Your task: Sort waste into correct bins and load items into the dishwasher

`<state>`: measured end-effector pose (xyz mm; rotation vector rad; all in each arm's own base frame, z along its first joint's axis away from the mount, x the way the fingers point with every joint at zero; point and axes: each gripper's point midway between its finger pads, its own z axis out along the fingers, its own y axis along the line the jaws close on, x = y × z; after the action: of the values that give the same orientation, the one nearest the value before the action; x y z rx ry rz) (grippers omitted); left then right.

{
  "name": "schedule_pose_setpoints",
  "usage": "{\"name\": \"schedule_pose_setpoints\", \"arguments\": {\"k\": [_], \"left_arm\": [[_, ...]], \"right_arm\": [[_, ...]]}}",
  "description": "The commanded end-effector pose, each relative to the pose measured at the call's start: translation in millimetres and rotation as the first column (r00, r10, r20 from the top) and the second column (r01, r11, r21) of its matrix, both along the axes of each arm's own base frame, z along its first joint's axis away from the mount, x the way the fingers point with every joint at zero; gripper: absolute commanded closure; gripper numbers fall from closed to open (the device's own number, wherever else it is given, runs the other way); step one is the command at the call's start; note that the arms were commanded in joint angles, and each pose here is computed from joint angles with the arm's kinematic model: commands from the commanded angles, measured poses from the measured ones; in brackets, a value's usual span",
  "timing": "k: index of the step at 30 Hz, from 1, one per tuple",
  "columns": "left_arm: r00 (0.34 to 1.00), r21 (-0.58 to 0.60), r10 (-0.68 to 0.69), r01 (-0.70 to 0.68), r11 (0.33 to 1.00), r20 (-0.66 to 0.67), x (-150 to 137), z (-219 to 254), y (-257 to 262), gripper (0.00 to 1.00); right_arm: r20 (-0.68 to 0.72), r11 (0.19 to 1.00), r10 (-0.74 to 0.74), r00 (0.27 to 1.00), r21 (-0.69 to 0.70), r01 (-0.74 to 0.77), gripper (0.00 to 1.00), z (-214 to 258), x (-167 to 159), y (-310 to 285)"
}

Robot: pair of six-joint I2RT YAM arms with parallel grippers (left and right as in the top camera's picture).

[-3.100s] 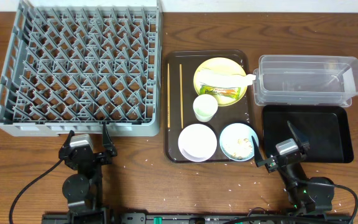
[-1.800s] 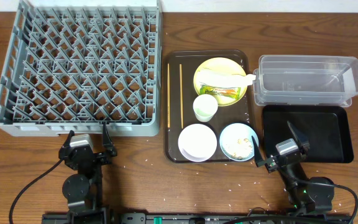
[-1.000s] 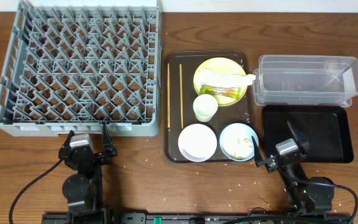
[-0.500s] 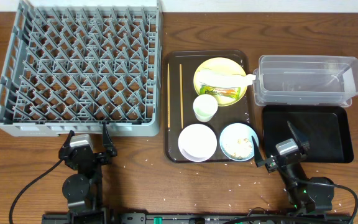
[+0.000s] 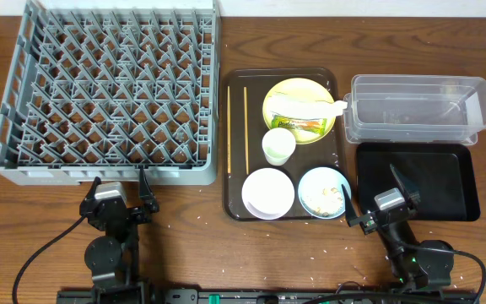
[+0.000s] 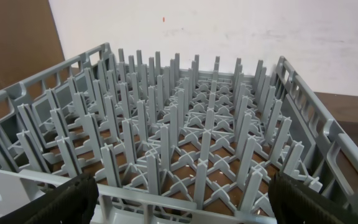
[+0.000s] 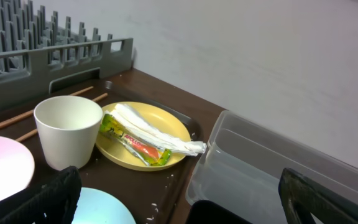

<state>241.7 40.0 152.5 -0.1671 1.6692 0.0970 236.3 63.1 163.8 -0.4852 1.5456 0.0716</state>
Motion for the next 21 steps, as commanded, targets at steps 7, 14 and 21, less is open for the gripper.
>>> {"name": "schedule_pose_setpoints", "arguments": {"k": [7,14,21], "left_arm": [[0.999,0.005,0.001,-0.001,1.0,-0.048,-1,-15,1,0.12],[0.999,0.005,0.001,-0.001,1.0,-0.048,-1,-15,1,0.12],[0.999,0.005,0.001,-0.001,1.0,-0.048,-1,-15,1,0.12]], "right_arm": [[-0.002,1.0,0.002,1.0,0.013,-0.002,0.01,0,0,1],[0.0,1.0,0.001,1.0,0.013,-0.001,0.01,0,0,1],[0.093,0.996,0.088,0.992,0.015,-0.09,0.01,22,-6,15]]}}
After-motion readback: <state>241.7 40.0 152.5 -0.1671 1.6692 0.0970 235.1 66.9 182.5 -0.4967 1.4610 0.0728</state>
